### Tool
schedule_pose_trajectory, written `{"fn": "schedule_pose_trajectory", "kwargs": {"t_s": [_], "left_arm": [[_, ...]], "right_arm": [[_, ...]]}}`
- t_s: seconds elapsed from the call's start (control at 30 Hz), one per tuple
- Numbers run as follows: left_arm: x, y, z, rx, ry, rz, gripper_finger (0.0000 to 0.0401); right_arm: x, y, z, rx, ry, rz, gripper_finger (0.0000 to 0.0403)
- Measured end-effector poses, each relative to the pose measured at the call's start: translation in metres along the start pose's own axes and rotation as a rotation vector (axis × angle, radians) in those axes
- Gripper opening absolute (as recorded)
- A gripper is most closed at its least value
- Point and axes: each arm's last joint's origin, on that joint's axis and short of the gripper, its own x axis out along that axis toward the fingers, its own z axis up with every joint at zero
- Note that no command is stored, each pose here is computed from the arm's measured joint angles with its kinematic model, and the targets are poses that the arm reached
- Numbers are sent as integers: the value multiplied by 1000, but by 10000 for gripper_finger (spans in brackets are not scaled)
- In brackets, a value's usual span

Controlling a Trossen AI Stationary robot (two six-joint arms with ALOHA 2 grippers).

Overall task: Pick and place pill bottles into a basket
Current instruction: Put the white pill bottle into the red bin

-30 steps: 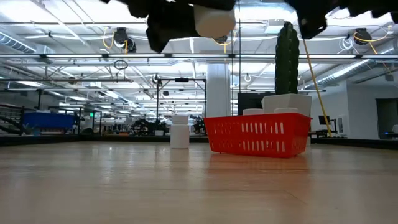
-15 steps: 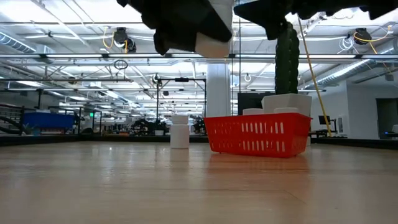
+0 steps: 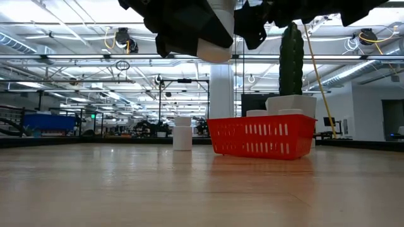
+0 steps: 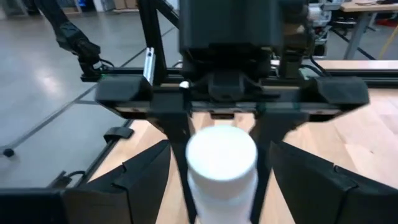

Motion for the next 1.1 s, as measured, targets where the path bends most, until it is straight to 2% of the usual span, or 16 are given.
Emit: {"fn": "schedule_pose_trajectory", "kwargs": {"t_s": [0.73, 0.97, 1.1], "left_arm": [[0, 1, 2, -34, -14, 0, 176], [1, 3, 2, -43, -10, -4, 168], [1, 2, 2, -52, -6, -14, 175]], "right_arm": [[2, -4, -1, 59, 20, -16, 187], [2, -4, -1, 59, 28, 2, 146], [2, -5, -1, 77, 36, 20, 145]]}}
